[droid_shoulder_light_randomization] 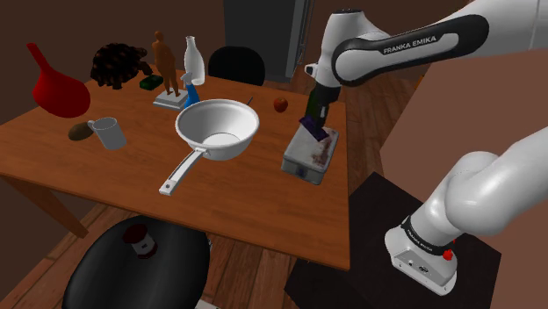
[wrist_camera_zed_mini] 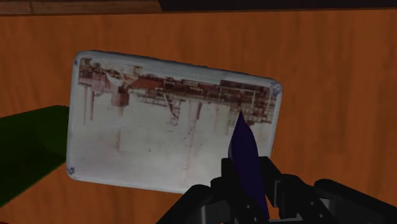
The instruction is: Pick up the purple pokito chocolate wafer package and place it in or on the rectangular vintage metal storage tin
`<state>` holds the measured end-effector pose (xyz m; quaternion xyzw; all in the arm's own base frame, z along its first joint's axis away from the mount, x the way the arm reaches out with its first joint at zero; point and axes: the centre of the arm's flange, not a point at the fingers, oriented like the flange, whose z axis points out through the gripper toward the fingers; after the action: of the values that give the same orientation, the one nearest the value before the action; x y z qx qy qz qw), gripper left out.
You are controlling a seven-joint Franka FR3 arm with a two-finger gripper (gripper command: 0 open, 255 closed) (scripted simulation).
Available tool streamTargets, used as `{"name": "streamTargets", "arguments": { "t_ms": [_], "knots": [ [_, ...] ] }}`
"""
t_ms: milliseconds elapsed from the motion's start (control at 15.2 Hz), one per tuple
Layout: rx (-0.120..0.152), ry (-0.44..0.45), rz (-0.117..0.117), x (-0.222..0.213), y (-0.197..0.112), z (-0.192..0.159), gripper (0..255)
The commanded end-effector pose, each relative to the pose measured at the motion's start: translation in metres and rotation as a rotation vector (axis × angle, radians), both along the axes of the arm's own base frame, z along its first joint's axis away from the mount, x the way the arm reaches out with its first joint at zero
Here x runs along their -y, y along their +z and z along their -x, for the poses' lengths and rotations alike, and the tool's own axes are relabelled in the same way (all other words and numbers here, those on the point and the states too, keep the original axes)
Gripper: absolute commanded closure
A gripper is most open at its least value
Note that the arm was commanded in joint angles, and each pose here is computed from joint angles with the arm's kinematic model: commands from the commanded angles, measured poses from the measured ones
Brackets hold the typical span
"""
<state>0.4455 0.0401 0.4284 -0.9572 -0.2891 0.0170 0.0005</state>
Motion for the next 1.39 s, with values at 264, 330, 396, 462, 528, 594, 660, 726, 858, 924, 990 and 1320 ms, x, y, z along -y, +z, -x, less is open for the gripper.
{"name": "streamTargets", "arguments": {
  "t_ms": [264,330,396,462,528,594,660,726,858,924,990,1320],
  "knots": [
    [0.0,0.001,0.0,0.057,-0.002,-0.032,255],
    [0.0,0.001,0.0,0.057,-0.008,-0.032,255],
    [0.0,0.001,0.0,0.057,-0.013,-0.032,255],
    [0.0,0.001,0.0,0.057,-0.018,-0.032,255],
    [0.0,0.001,0.0,0.057,-0.023,-0.032,255],
    [0.0,0.001,0.0,0.057,-0.029,-0.032,255],
    [0.0,0.001,0.0,0.057,-0.034,-0.032,255],
    [0.0,0.001,0.0,0.057,-0.039,-0.032,255],
    [0.0,0.001,0.0,0.057,-0.05,-0.032,255],
    [0.0,0.001,0.0,0.057,-0.055,-0.032,255],
    [0.0,0.001,0.0,0.057,-0.06,-0.032,255],
    [0.0,0.001,0.0,0.057,-0.079,-0.032,255]
  ]
}}
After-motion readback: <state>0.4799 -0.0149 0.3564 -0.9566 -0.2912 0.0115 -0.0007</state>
